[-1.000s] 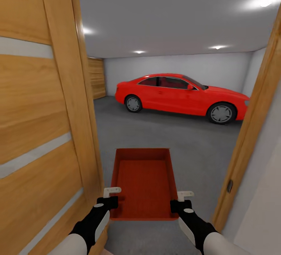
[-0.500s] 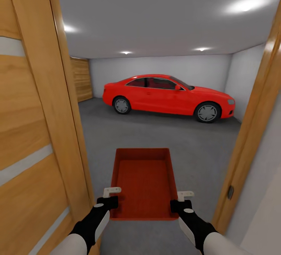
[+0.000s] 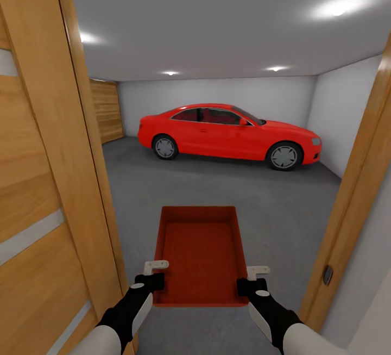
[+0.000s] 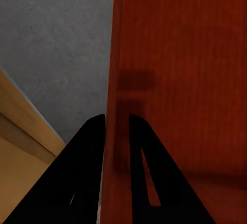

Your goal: Move the two storage containers from the living room to the garage. In the garage, place one container on the floor and stack the other container on top of it (either order is fine).

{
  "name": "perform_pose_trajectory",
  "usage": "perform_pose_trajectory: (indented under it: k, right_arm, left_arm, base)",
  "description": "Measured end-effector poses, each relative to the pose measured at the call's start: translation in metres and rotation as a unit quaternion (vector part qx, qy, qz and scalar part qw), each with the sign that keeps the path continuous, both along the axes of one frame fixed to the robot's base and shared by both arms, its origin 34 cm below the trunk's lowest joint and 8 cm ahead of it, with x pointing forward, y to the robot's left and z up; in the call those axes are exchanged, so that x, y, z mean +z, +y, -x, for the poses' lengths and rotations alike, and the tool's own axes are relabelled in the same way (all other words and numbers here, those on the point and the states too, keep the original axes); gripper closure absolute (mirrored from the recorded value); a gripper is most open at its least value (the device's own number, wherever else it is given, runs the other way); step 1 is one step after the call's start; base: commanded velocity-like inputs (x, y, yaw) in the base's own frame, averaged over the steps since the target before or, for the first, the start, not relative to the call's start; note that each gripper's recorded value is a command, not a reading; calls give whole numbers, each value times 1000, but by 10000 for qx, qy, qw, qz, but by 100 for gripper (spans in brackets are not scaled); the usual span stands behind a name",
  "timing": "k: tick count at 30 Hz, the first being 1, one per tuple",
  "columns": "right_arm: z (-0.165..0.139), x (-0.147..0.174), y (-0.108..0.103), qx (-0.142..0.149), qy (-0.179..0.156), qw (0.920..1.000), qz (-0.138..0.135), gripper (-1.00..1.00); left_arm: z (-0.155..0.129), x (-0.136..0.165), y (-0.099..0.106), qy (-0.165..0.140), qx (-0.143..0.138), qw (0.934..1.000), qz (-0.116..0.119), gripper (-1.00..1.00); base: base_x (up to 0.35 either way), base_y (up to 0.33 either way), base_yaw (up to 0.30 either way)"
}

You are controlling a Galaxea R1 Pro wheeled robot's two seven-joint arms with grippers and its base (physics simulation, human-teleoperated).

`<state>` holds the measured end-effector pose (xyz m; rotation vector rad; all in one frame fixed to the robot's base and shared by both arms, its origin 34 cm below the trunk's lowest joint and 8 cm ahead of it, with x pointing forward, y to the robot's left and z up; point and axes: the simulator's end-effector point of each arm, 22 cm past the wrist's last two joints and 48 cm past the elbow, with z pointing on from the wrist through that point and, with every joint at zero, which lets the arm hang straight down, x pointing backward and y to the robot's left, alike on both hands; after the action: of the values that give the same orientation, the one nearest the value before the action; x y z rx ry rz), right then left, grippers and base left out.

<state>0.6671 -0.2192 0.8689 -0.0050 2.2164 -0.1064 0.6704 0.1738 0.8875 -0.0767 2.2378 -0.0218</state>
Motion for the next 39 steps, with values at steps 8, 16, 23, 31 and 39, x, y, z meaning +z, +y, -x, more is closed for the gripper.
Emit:
perform_pose_trajectory:
  k: [8,16,23,31,39]
  right_arm:
    - [0,0,0,1,6,10000,2,100]
    - [0,0,0,2,7,10000,0,100]
    - [0,0,0,1,6,10000,0,100]
    - [0,0,0,2,6,10000,-3,100]
    - [0,0,0,1,2,10000,-3,100]
  left_arm:
    - [1,0,0,7,3,10000,2,100]
    - [1,0,0,9,3,10000,3,100]
    - [0,0,0,9,2,10000,2,100]
    - [0,0,0,9,1,10000,-1,100]
    - [0,0,0,4,0,10000,-2,100]
  base:
    - [159,150,-62]
    - [203,174,-228]
    - [57,42,-240]
    - [3,2,-160]
    - [0,0,-11]
